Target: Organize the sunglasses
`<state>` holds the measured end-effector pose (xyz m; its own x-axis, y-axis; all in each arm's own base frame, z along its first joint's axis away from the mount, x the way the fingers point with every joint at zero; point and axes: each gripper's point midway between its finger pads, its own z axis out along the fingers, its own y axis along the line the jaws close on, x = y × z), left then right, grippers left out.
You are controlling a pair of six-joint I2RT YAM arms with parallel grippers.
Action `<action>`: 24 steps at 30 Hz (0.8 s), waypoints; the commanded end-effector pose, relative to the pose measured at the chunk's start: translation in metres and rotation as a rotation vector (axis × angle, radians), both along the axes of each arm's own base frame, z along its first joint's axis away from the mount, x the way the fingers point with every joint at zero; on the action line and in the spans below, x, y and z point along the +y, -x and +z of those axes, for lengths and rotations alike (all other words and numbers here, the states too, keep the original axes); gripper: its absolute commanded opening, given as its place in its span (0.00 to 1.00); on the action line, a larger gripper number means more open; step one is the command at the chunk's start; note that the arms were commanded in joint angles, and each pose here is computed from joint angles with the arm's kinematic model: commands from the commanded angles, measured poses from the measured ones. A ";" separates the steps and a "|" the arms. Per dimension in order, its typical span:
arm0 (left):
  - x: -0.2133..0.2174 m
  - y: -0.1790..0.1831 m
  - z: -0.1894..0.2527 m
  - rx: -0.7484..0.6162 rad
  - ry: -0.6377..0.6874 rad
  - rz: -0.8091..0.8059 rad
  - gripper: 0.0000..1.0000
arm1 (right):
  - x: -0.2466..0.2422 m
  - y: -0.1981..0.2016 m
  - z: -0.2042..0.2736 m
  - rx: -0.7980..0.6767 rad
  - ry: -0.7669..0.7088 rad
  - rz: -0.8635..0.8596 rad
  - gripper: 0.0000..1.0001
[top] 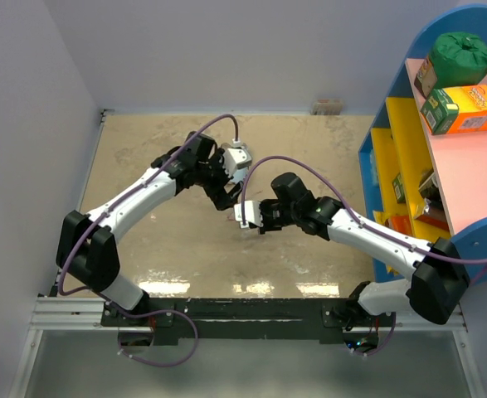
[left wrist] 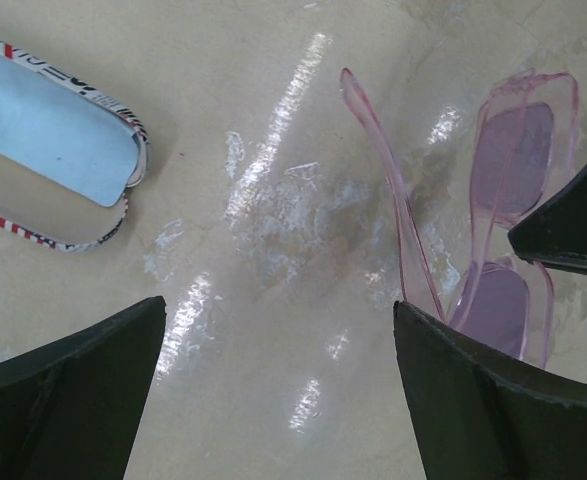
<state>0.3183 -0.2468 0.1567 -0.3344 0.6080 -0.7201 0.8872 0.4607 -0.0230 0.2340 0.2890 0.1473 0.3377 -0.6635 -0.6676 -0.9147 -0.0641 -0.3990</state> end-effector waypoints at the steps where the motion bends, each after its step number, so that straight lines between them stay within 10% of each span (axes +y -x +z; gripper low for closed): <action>1: -0.015 0.011 0.012 -0.003 0.034 -0.085 1.00 | 0.005 0.000 0.019 -0.038 -0.055 0.018 0.00; 24: -0.027 0.019 0.029 -0.056 0.007 -0.133 1.00 | 0.003 -0.001 0.022 -0.055 -0.057 0.009 0.00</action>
